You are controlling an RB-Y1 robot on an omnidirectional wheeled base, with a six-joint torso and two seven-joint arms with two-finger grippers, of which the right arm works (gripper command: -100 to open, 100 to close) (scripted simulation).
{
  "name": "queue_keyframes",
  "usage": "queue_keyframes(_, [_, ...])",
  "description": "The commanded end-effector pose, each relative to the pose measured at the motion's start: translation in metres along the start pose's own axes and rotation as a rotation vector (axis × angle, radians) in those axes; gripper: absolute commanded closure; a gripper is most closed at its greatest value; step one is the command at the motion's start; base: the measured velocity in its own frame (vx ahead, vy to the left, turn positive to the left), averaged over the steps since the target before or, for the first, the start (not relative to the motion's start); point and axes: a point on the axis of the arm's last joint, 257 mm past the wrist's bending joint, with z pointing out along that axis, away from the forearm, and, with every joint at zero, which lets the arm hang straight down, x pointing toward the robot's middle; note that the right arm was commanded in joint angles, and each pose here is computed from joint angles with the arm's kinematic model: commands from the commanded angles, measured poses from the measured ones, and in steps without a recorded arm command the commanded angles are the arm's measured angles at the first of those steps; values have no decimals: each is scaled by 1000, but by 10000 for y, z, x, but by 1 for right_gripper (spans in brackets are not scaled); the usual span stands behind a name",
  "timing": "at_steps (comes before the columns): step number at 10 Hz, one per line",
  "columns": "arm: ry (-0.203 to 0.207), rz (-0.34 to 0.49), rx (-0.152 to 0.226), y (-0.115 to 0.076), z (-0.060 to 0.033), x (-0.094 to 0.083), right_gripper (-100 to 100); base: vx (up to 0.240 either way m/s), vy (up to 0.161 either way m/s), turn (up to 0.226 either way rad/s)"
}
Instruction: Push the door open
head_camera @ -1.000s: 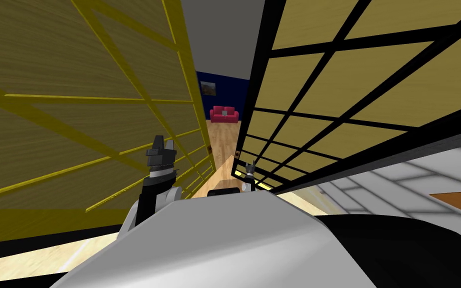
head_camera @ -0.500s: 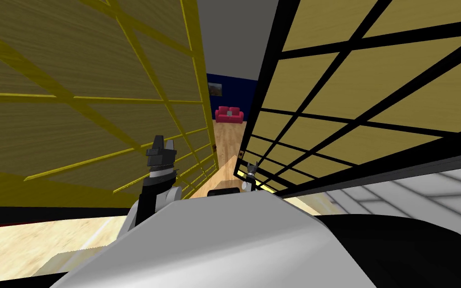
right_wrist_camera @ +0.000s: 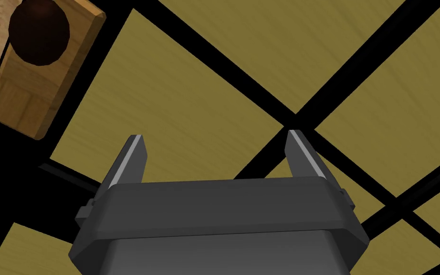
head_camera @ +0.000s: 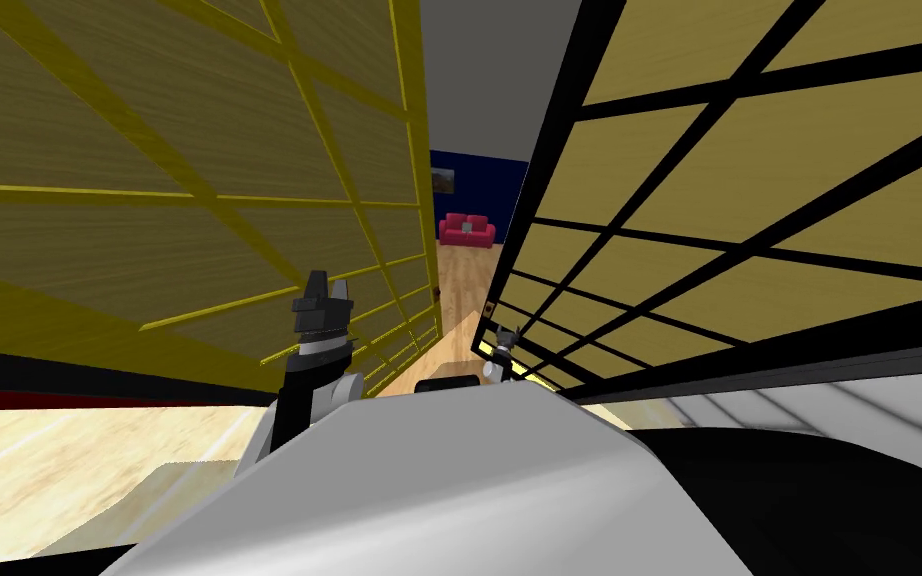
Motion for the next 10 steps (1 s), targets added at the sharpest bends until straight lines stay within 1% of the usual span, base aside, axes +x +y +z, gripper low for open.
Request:
queue_keyframes(1, [-33,74,-30,64,2,-70,-100,-30,36,235])
queue_keyframes(3, [-74,160,-70,135,-6,-163,-100,-30,44,197])
queue_keyframes(4, [-74,168,-71,135,-6,-163,-100,-17,33,49])
queue_keyframes(5, [-94,214,-92,168,-13,-210,-100,-21,28,116])
queue_keyframes(10, [-174,408,-185,274,-82,-407,-100,-12,43,196])
